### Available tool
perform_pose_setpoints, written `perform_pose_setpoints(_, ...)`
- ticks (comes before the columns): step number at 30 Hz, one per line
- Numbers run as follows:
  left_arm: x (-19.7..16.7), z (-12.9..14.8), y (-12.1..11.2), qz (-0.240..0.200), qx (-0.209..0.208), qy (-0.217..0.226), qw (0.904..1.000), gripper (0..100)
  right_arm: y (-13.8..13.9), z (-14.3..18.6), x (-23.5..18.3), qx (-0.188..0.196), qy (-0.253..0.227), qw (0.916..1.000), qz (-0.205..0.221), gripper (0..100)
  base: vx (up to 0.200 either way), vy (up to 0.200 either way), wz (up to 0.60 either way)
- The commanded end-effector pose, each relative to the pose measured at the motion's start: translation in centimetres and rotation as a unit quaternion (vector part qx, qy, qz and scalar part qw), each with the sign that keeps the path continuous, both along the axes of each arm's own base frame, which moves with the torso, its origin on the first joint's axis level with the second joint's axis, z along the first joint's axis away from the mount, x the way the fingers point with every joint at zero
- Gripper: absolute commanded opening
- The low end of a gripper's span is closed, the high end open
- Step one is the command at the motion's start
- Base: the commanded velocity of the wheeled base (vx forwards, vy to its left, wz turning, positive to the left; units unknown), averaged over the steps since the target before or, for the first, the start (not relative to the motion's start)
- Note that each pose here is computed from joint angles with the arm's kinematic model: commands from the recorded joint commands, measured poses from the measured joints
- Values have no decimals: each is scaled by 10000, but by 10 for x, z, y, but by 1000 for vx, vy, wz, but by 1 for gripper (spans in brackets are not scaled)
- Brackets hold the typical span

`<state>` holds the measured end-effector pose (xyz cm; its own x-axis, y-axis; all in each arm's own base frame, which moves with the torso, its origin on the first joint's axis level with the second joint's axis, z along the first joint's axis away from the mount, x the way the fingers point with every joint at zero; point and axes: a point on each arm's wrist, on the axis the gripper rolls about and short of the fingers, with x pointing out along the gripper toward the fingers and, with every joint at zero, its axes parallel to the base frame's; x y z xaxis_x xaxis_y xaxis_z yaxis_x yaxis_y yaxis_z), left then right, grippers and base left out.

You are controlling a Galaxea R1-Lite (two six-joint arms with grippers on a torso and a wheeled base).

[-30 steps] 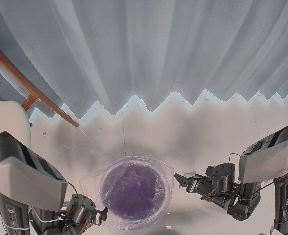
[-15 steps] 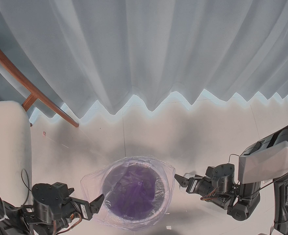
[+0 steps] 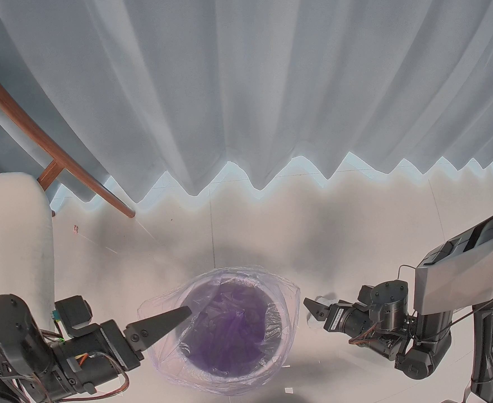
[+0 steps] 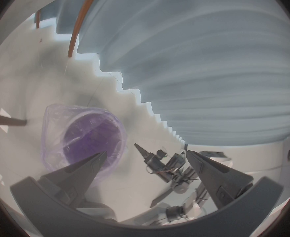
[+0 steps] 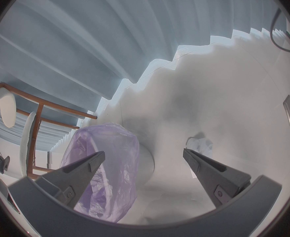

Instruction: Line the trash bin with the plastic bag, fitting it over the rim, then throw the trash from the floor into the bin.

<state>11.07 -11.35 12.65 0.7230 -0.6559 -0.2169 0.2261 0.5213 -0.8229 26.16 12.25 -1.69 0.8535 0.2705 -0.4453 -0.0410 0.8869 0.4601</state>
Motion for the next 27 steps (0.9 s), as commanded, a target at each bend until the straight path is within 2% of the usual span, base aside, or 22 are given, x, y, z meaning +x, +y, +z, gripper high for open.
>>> perform_pose_setpoints(1,-16,6,15,-54,-419,-79,9991,100,-3,6,-5,-9,-35,10000,-63,100,-200,0,0)
perform_pose_setpoints(10,-18,3,17,-49,-364,-5,9993,100,-2,8,-5,38,-92,9999,-80,100,-200,0,0)
perform_pose_setpoints(15,-12,-7,9,-37,-81,233,9997,100,-3,9,-5,49,-92,9999,-128,100,0,0,0)
perform_pose_setpoints(16,-9,-20,5,-44,304,458,9985,100,-3,10,-5,58,-110,9997,-197,100,0,0,0)
perform_pose_setpoints(18,-6,-32,3,-8,674,635,9957,100,-3,12,-5,92,-147,9996,-203,100,0,0,0)
perform_pose_setpoints(23,13,-48,-15,12,1116,1044,9883,100,-2,17,-5,132,-230,9995,-187,100,0,0,0)
perform_pose_setpoints(25,22,-66,-24,80,1512,1485,9772,100,-1,19,-6,146,-250,9994,-182,100,0,0,0)
perform_pose_setpoints(26,24,-69,-25,109,1549,1562,9754,100,-1,19,-6,150,-241,9994,-177,100,0,0,0)
perform_pose_setpoints(27,33,-79,-27,294,1598,1826,9697,100,-1,19,-7,135,-233,9994,-215,100,0,0,0)
